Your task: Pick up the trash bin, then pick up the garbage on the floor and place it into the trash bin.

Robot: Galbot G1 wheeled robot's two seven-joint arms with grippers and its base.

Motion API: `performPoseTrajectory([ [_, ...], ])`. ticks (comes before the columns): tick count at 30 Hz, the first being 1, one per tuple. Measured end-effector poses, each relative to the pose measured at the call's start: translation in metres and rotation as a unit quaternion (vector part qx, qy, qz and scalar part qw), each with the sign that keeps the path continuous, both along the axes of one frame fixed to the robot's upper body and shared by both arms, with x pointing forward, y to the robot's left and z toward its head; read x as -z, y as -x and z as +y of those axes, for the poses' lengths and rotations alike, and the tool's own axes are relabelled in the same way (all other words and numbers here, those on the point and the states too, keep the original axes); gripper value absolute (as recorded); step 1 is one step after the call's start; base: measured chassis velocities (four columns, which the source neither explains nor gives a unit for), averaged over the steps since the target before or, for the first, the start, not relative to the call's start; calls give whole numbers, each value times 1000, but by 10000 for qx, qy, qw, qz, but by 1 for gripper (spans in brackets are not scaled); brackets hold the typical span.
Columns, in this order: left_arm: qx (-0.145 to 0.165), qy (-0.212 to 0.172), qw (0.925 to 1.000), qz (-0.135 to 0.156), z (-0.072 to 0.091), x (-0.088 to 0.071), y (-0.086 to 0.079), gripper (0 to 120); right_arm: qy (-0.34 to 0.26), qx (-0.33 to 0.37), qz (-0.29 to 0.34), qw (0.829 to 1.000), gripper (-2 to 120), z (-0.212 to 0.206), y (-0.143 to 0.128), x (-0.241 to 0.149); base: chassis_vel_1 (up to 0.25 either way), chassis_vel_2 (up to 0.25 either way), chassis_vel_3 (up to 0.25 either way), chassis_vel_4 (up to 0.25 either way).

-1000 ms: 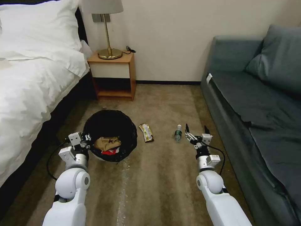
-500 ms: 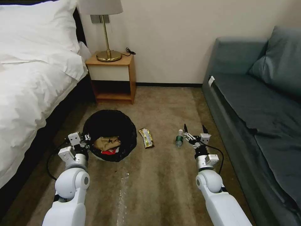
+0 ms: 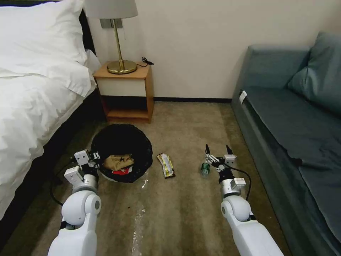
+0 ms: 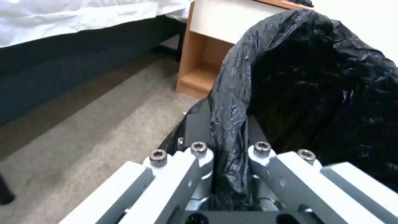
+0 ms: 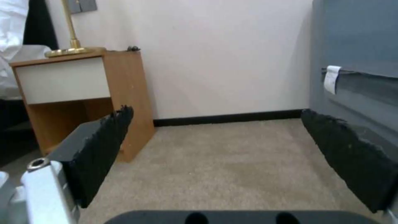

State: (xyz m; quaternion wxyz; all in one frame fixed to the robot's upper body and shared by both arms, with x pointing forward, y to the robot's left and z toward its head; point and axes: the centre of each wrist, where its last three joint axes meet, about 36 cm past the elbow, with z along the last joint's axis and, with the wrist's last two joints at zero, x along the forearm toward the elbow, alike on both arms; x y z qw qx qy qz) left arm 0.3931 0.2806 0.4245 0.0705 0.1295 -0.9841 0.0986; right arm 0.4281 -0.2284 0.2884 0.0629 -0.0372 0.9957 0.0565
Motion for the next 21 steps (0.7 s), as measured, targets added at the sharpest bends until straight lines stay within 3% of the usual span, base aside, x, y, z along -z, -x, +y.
performPoseTrajectory([
  [12, -24, 9, 10000, -15, -4, -1, 2, 4, 176, -60, 58, 9998, 100, -2, 5, 20, -129, 134, 134, -135],
  [21, -55, 17, 10000, -8, -1, 0, 1, 4, 689, -55, 122, 9975, 100, -4, -4, 34, -106, 101, 93, -91],
])
